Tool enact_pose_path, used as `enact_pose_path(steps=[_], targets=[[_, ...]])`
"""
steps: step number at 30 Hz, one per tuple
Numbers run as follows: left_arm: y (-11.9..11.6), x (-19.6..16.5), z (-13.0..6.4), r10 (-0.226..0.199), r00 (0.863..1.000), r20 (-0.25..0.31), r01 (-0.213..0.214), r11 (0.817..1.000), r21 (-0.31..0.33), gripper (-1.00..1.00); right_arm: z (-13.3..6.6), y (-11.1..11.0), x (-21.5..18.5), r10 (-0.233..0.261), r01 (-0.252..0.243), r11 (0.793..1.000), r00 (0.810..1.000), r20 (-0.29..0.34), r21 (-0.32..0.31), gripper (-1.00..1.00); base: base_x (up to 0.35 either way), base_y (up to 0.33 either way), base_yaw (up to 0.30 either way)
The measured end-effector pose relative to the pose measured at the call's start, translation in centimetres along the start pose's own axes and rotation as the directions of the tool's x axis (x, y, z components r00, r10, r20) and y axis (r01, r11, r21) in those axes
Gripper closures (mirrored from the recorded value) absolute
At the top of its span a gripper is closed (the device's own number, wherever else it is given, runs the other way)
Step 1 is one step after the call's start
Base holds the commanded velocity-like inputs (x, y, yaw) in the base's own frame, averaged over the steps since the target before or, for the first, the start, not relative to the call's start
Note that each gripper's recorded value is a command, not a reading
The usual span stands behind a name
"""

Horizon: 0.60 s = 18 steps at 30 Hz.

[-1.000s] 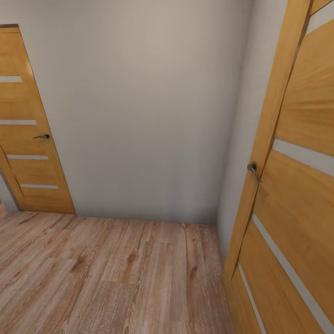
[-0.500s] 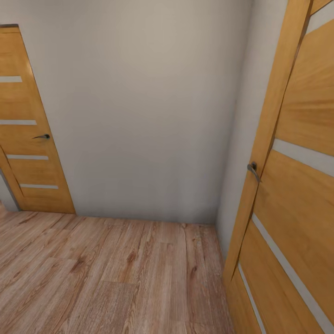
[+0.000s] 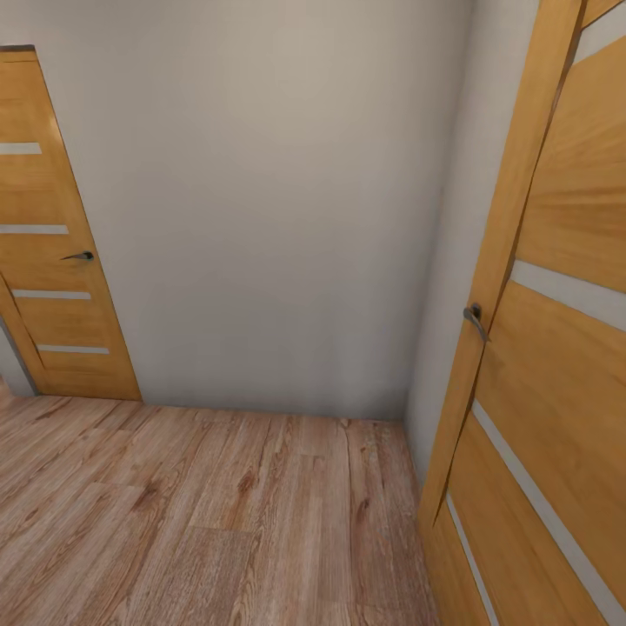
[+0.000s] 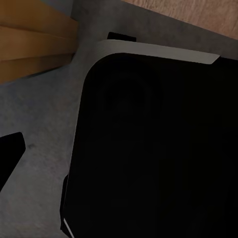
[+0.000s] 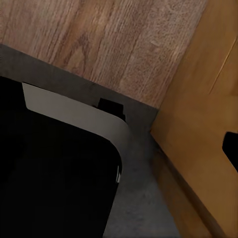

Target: Move the two storage containers from the living room to the garage. In the garage, place one container on the floor and stack the other container on top of it (either order is fine).

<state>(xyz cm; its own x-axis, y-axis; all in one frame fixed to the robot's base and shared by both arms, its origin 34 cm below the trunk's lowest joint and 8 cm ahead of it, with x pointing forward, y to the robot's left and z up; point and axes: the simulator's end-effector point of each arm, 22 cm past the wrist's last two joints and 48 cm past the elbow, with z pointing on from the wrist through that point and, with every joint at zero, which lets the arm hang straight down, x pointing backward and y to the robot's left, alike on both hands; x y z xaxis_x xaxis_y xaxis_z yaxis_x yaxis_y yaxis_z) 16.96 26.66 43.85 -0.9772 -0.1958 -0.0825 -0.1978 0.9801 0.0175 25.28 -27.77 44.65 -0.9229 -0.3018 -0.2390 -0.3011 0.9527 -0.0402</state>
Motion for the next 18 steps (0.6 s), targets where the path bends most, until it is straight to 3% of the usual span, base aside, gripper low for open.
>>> enact_pose_path(steps=[4, 18], targets=[[-0.01, 0.02, -0.01, 0.002, 1.000, 0.000, -0.002, 1.000, 0.001, -1.00, -0.01, -0.12, 0.03, 0.001, -0.001, 1.000, 1.000, -0.001, 0.006, -1.00, 0.117, 0.000, 0.000], [-0.01, 0.04, -0.01, 0.002, 1.000, -0.001, -0.002, 1.000, 0.001, -1.00, -0.01, -0.06, -0.06, 0.002, -0.002, 1.000, 1.000, 0.002, 0.006, -1.00, 0.315, 0.000, 0.000]])
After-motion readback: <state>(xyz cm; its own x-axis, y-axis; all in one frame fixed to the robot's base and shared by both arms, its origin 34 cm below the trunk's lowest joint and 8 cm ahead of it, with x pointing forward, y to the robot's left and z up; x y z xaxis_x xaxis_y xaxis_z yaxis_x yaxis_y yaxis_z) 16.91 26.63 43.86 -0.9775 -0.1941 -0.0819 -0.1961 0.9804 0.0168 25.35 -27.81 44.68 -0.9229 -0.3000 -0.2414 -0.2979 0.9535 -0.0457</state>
